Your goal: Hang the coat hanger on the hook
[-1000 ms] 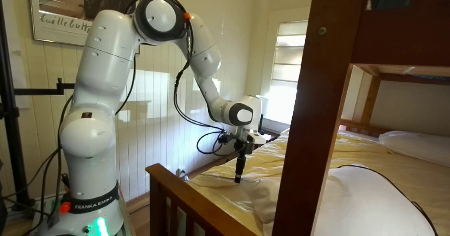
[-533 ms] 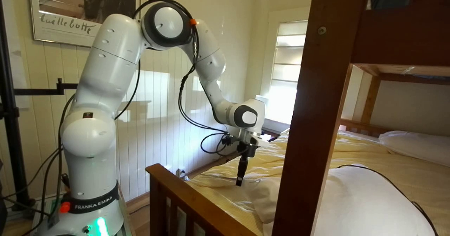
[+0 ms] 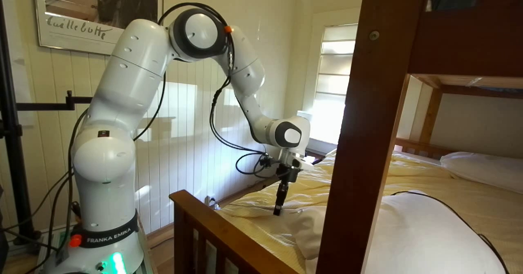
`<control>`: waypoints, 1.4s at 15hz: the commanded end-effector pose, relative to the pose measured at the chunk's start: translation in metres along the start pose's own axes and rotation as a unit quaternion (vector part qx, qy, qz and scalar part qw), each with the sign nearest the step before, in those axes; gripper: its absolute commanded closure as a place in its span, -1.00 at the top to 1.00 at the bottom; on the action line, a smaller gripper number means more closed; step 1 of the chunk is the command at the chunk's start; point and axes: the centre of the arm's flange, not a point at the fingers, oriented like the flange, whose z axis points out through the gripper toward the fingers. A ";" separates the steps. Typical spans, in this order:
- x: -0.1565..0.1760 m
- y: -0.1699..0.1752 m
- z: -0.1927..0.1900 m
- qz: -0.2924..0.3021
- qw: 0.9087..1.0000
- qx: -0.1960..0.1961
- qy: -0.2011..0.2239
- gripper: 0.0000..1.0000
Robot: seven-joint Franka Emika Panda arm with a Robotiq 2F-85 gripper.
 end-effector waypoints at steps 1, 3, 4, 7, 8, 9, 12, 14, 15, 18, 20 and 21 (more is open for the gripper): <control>-0.013 -0.014 -0.016 -0.021 1.000 0.003 -0.011 -0.80; -0.021 -0.020 -0.022 -0.031 0.999 0.004 -0.009 -0.96; -0.024 -0.022 -0.025 -0.035 0.999 0.005 -0.007 -0.90; -0.032 -0.024 -0.033 -0.047 0.999 0.007 -0.002 -0.90; -0.036 -0.025 -0.038 -0.062 0.998 0.006 0.004 -0.89; -0.044 -0.023 -0.048 -0.093 0.996 -0.003 0.015 -0.89; -0.076 -0.003 -0.085 -0.162 0.986 -0.032 0.032 -0.89; -0.094 0.019 -0.110 -0.195 0.978 -0.069 0.036 -0.89; -0.102 0.028 -0.120 -0.211 0.973 -0.092 0.035 -0.89; -0.117 0.056 -0.140 -0.243 0.954 -0.172 0.029 -0.89; -0.117 0.067 -0.150 -0.270 0.938 -0.210 0.048 -0.89; -0.115 0.070 -0.154 -0.286 0.930 -0.219 0.066 -0.89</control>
